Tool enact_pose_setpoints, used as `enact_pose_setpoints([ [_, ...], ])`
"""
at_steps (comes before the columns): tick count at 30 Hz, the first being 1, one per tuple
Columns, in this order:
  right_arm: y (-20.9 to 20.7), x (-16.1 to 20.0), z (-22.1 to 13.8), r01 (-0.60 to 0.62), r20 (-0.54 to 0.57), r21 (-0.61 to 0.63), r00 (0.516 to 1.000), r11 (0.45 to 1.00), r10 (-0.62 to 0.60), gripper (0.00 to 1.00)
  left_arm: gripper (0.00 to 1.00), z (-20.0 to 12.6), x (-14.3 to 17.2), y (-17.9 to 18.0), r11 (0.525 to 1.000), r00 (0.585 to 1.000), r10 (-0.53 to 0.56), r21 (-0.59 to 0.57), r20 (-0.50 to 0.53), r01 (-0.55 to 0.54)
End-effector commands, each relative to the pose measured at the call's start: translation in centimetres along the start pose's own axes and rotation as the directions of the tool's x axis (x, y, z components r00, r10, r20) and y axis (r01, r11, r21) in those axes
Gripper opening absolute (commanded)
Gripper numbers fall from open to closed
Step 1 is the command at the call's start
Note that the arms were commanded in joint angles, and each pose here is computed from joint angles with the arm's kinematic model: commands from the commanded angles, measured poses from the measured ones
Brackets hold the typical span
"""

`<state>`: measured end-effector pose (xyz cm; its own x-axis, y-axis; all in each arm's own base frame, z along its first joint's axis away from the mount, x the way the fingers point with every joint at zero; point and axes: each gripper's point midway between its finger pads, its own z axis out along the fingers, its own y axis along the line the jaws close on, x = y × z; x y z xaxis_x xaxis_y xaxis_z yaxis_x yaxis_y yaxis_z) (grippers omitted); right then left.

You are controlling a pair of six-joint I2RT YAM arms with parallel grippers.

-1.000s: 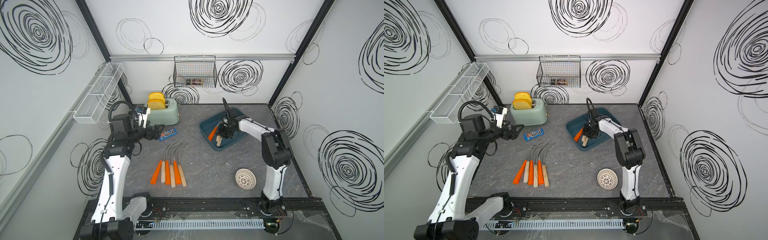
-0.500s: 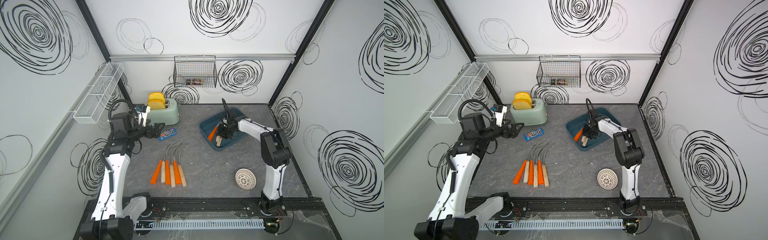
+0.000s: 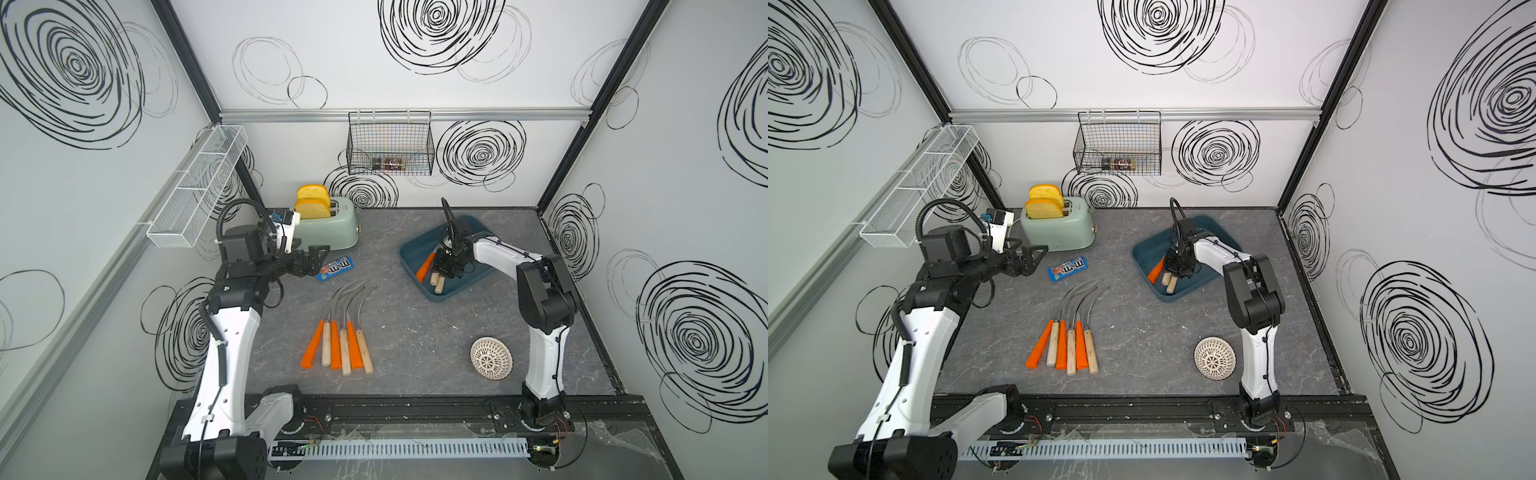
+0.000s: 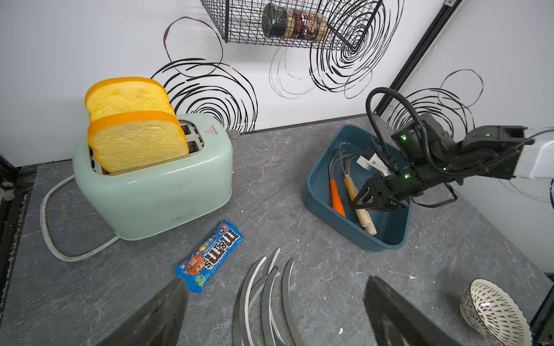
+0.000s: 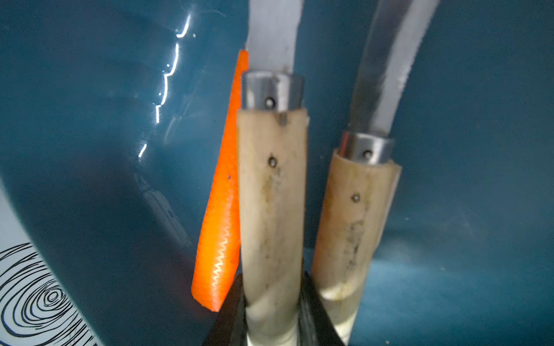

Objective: Put small sickles into storage boxes
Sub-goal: Place the sickle in the storage box.

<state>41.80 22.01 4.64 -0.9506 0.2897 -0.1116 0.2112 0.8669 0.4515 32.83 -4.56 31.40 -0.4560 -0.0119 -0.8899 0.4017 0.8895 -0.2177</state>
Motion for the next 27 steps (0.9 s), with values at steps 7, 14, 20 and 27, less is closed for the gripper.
enact_pose_setpoints([
  [7, 0.9, -0.3, -0.1, 0.052, -0.015, 0.014, 0.999, 0.999, -0.052, 0.28, 0.96, -0.4, -2.2, -0.7, 1.0, 0.998, 0.022, 0.012, 0.06, -0.023],
  [14, 0.4, 0.0, 0.1, 0.068, -0.026, 0.036, 0.997, 0.997, -0.067, 0.34, 0.96, -0.1, -2.6, -0.8, 1.0, 0.998, 0.023, 0.014, 0.059, -0.024],
  [20, 0.3, -0.1, 0.1, 0.079, -0.023, 0.039, 0.997, 0.996, -0.078, 0.34, 0.96, 0.1, -2.3, -0.9, 1.0, 0.998, 0.021, 0.009, 0.052, -0.022],
  [27, 1.8, -1.6, -4.1, 0.129, 0.109, 0.022, 0.985, 0.991, -0.131, 0.35, 0.96, 0.0, -2.5, -0.8, 0.999, 0.998, 0.038, -0.011, 0.053, -0.037],
])
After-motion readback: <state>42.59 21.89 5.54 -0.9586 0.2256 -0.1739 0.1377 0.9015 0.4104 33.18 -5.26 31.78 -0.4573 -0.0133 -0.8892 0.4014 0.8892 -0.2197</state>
